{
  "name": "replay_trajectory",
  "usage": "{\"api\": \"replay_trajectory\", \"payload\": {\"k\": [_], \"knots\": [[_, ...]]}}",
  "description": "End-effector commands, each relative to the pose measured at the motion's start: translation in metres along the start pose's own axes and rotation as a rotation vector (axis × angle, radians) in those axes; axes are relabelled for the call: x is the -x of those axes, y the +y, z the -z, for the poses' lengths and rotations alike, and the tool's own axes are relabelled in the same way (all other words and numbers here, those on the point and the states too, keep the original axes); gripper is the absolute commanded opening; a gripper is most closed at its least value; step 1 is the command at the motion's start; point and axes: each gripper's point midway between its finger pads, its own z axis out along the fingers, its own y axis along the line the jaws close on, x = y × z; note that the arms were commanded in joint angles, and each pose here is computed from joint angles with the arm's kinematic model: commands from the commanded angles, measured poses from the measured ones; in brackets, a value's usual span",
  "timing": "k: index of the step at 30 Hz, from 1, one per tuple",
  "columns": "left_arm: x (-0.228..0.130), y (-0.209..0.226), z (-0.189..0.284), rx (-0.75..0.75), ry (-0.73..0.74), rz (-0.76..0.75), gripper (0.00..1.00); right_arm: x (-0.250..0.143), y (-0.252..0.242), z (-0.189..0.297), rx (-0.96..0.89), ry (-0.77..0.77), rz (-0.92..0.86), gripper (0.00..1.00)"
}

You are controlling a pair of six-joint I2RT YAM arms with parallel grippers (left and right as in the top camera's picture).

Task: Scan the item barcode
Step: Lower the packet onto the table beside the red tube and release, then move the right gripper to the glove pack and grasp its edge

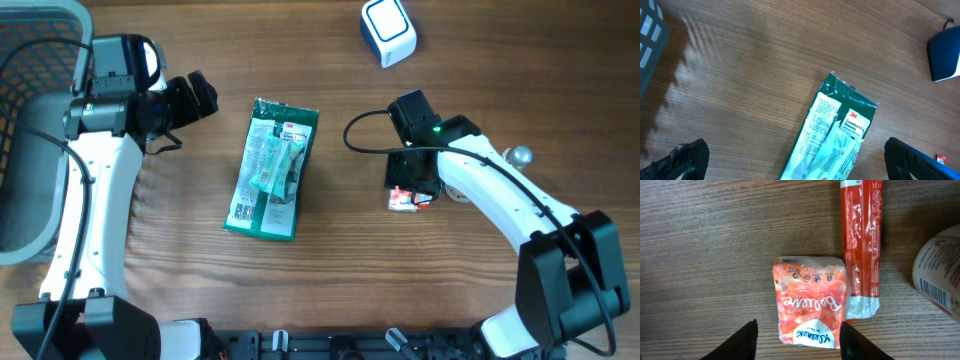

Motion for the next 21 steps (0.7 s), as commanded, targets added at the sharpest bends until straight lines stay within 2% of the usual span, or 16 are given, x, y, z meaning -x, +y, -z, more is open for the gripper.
{"api": "replay_trajectory", "payload": {"k": [1,2,4,6,17,21], "knots": [[0.005,-0.003,0.004,-0.015,-0.013,-0.020,1.00,-0.002,0.003,-0.004,0.015,0.010,-0.003,0.45],[0.005,-0.003,0.004,-0.015,-0.013,-0.020,1.00,-0.002,0.007,-0.004,0.039,0.016,-0.002,0.38],[0.005,-0.003,0.004,-0.014,-0.013,-0.020,1.00,-0.003,0.013,-0.004,0.066,0.021,-0.002,0.18],[0.005,-0.003,0.004,-0.014,-0.014,-0.020,1.00,-0.001,0.014,-0.004,0.071,0.014,-0.001,0.04],[0.005,-0.003,0.004,-0.014,-0.014,-0.020,1.00,-0.016,0.026,-0.037,0.061,0.104,0.027,0.04],[0.005,-0.003,0.004,-0.014,-0.014,-0.020,1.00,-0.019,0.002,-0.045,-0.065,0.109,0.028,0.04]]}}
